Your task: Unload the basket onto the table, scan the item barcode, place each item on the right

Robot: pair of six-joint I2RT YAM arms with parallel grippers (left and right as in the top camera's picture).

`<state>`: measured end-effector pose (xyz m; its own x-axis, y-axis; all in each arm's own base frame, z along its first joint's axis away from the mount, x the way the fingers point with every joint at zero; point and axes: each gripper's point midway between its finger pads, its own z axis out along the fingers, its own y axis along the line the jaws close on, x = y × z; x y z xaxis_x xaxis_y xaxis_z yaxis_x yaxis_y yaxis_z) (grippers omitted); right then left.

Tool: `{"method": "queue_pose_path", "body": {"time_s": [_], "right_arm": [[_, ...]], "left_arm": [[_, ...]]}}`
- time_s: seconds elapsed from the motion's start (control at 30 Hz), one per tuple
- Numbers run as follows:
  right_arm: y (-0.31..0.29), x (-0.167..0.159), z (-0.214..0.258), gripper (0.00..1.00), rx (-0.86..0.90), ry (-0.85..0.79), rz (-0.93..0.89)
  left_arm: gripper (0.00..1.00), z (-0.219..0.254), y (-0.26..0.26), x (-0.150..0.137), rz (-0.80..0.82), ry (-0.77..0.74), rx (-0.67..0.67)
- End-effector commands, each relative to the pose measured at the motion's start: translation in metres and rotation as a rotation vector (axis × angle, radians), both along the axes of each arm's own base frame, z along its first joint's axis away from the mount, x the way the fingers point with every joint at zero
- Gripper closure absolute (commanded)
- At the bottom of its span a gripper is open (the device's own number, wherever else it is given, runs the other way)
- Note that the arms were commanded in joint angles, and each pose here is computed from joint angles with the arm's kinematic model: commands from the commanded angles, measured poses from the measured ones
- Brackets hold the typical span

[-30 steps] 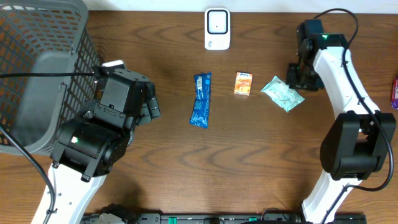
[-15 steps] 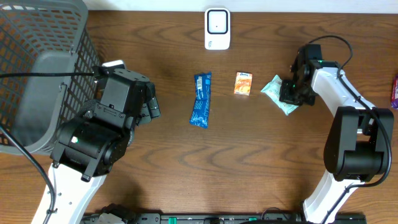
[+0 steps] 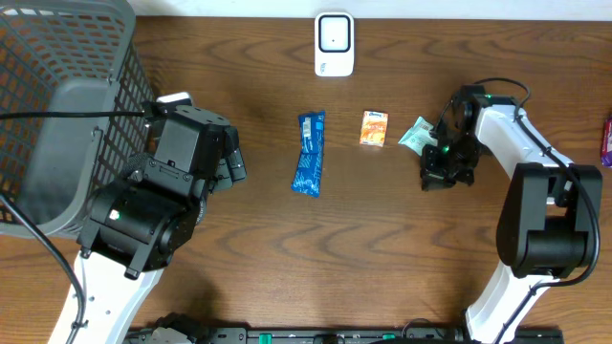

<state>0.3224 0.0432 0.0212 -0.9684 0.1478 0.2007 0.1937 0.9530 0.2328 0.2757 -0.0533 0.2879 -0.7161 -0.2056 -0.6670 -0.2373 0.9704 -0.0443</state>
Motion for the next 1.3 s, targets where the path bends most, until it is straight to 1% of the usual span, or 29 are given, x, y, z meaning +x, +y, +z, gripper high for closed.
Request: {"method": "queue_pose_path", "body": {"time_s": [0.0,0.07,0.2,0.27,0.33,0.4,0.43,0.47,0.5,0.53,0.57,0.6,0.63,0.7,0.8,0.87,0.93,1.03,1.13,1.27], "right_arm": [[0.010,0.033,0.024,0.97,0.040,-0.117,0.026],[0.003,0.058,0.041,0.93,0.036,-0.203,0.012],[-0.016,0.109,0.064,0.89,-0.014,-0.398,-0.014],[-0.025,0.132,0.071,0.80,-0.041,-0.495,-0.029],[-0.034,0.145,0.074,0.80,-0.082,-0.549,-0.041],[-0.045,0.150,0.073,0.80,-0.149,-0.563,-0.071],[-0.054,0.150,0.072,0.78,-0.202,-0.559,-0.090],[-0.059,0.149,0.071,0.75,-0.229,-0.555,-0.094],[-0.063,0.147,0.068,0.65,-0.250,-0.548,-0.096],[-0.064,0.146,0.066,0.57,-0.256,-0.544,-0.091],[-0.064,0.144,0.062,0.50,-0.261,-0.541,-0.071],[-0.065,0.142,0.057,0.40,-0.265,-0.539,-0.039],[-0.067,0.139,0.052,0.36,-0.269,-0.536,-0.013],[-0.074,0.134,0.041,0.32,-0.276,-0.527,0.009],[-0.083,0.129,0.030,0.29,-0.246,-0.524,-0.004],[-0.080,0.129,0.026,0.30,-0.175,-0.543,0.020],[-0.068,0.129,0.023,0.35,-0.054,-0.579,0.065],[-0.051,0.126,0.022,0.34,0.121,-0.613,0.127],[-0.046,0.123,0.010,0.33,0.159,-0.591,0.147],[-0.040,0.109,-0.014,0.35,0.188,-0.503,0.141]], "left_arm": [[0.02,0.002,0.003,0.000,0.005,-0.005,0.013],[0.02,0.002,0.003,0.001,0.005,-0.005,0.013],[0.02,0.002,0.003,0.001,0.005,-0.005,0.013],[0.02,0.002,0.003,0.001,0.005,-0.005,0.013],[0.02,0.002,0.003,0.001,0.005,-0.005,0.013],[0.02,0.002,0.003,0.001,0.005,-0.005,0.013],[0.02,0.002,0.003,0.001,0.005,-0.005,0.013],[0.02,0.002,0.003,0.001,0.005,-0.005,0.013],[0.02,0.002,0.003,0.000,0.005,-0.005,0.013],[0.02,0.002,0.003,0.001,0.005,-0.005,0.013],[0.02,0.002,0.003,0.001,0.004,-0.005,0.013],[0.02,0.002,0.003,0.001,0.005,-0.005,0.013],[0.02,0.002,0.003,0.001,0.005,-0.005,0.013],[0.02,0.002,0.003,0.001,0.005,-0.005,0.013],[0.02,0.002,0.003,0.001,0.005,-0.005,0.013],[0.02,0.002,0.003,0.001,0.005,-0.005,0.013],[0.02,0.002,0.003,0.001,0.005,-0.005,0.013],[0.02,0.002,0.003,0.000,0.005,-0.005,0.013],[0.02,0.002,0.003,0.000,0.005,-0.005,0.013],[0.02,0.002,0.003,0.001,0.005,-0.005,0.013]]}}
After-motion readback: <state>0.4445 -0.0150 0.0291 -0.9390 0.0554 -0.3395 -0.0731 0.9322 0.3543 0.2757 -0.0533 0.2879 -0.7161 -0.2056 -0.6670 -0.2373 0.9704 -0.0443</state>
